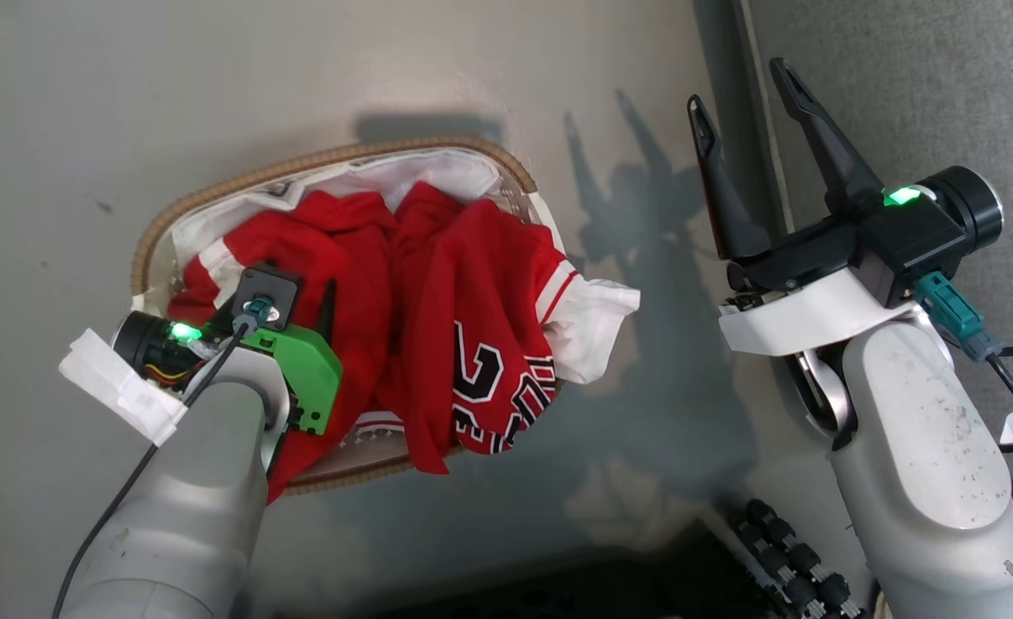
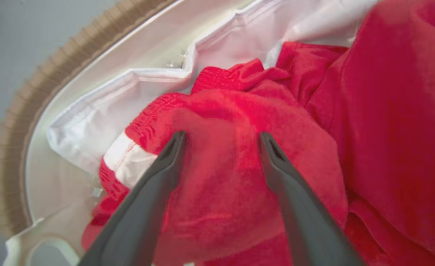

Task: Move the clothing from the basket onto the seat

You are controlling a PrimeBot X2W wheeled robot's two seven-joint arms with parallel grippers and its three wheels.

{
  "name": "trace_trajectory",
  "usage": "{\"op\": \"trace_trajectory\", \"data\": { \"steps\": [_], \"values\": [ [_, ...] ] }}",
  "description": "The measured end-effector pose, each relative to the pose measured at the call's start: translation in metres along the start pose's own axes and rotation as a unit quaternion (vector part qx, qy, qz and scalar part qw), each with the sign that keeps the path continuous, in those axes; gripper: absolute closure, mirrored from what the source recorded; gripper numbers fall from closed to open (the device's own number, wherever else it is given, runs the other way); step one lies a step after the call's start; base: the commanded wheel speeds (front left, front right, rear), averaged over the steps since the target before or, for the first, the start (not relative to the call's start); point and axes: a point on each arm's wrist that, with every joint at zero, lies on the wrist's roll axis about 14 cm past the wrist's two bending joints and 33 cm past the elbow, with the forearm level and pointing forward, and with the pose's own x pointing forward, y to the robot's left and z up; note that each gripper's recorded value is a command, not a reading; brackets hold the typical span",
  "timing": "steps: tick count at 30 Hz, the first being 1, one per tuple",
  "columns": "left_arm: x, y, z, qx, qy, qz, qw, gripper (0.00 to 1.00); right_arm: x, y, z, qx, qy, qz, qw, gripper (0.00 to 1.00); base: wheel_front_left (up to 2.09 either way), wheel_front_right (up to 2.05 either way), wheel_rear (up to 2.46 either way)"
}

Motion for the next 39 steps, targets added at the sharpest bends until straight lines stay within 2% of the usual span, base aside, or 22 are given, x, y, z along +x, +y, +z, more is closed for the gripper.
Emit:
{"op": "trace_trajectory", "data": {
  "steps": [6,7,8,17,27,34,39],
  "values": [
    [0.009,-0.006,-0.023,-0.009,0.034,-0.008,0.999,0.00,-0.003,-0.003,-0.020,0.002,0.025,-0.004,1.000,0.00,0.00,0.00,0.00],
    [0.008,-0.007,-0.022,-0.008,0.034,-0.009,0.999,0.57,-0.003,-0.004,-0.019,0.001,0.024,-0.005,1.000,0.00,0.00,0.00,0.00],
    [0.008,-0.007,-0.020,-0.007,0.032,-0.008,0.999,1.00,-0.004,-0.005,-0.017,0.000,0.023,-0.006,1.000,0.00,0.00,0.00,0.00],
    [-0.018,-0.012,0.007,-0.037,-0.011,0.009,0.999,1.00,-0.012,-0.006,0.014,0.007,0.000,-0.015,1.000,0.00,0.00,0.00,0.00],
    [-0.080,-0.016,0.075,-0.069,-0.149,0.042,0.985,1.00,-0.049,-0.004,0.053,0.027,-0.023,-0.036,0.999,0.00,0.00,0.00,0.00],
    [-0.140,-0.030,0.129,-0.049,-0.259,0.041,0.964,1.00,-0.081,0.000,0.083,0.038,-0.048,-0.048,0.997,0.00,0.00,0.00,0.00],
    [-0.191,-0.044,0.175,-0.026,-0.349,0.038,0.936,1.00,-0.104,0.008,0.097,0.041,-0.061,-0.048,0.996,0.00,0.00,0.00,0.00]
  ]
}}
